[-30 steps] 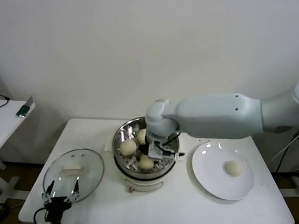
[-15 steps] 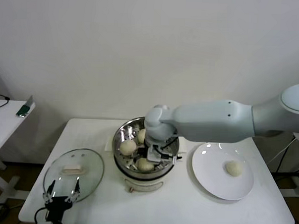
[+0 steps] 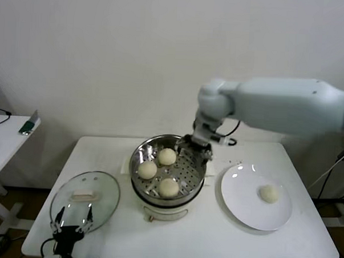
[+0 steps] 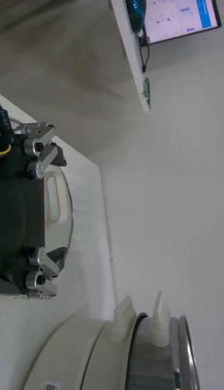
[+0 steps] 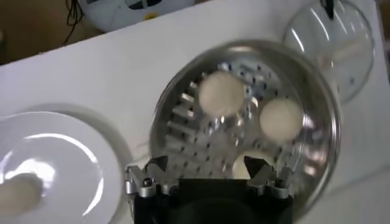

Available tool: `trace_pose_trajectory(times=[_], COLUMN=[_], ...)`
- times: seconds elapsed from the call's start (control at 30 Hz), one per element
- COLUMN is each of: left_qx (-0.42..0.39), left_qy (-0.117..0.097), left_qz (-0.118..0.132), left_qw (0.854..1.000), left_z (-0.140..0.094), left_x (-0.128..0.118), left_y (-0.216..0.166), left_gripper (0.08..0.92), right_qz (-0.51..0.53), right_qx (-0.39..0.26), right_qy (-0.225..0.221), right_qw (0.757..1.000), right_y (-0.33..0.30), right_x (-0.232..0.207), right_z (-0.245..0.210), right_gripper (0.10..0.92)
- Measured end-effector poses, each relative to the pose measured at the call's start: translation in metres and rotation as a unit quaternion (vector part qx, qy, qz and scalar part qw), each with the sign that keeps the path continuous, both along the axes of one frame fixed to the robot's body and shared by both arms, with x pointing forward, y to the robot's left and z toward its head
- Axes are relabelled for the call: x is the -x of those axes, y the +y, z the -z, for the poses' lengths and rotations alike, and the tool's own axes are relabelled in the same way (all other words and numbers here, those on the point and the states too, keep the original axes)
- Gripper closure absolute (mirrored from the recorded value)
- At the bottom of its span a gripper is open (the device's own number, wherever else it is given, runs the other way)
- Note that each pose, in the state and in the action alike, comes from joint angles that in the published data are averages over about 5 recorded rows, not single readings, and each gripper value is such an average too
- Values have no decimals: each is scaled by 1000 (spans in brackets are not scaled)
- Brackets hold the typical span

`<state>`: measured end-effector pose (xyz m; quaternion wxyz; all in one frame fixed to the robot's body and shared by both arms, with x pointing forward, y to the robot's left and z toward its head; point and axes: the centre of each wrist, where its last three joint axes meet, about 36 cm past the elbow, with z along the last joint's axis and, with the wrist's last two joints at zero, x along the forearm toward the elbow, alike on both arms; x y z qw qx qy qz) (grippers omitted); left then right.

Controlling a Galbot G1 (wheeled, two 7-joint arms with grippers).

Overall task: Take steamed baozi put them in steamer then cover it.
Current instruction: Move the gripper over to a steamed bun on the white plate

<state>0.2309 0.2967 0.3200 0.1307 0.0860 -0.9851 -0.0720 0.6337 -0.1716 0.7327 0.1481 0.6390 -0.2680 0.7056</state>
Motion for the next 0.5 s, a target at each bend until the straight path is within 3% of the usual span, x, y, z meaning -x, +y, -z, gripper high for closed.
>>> trace_pose_trajectory(times=[0.23, 0.5], left_qx=[2, 3], left_qy=[-7, -8], left_qz=[2, 4], left_qw=[1000, 1000], left_z=[-3, -4], left_x=[-4, -5], left_y=[-1, -1], left_gripper=[177, 177], right_qz=[170, 308], right_qx=[-2, -6], right_qy=[5, 23], right_qw=[985, 951], right_y=[-130, -240], right_x=[-9, 10], right_z=[10, 86], right_gripper=[200, 200])
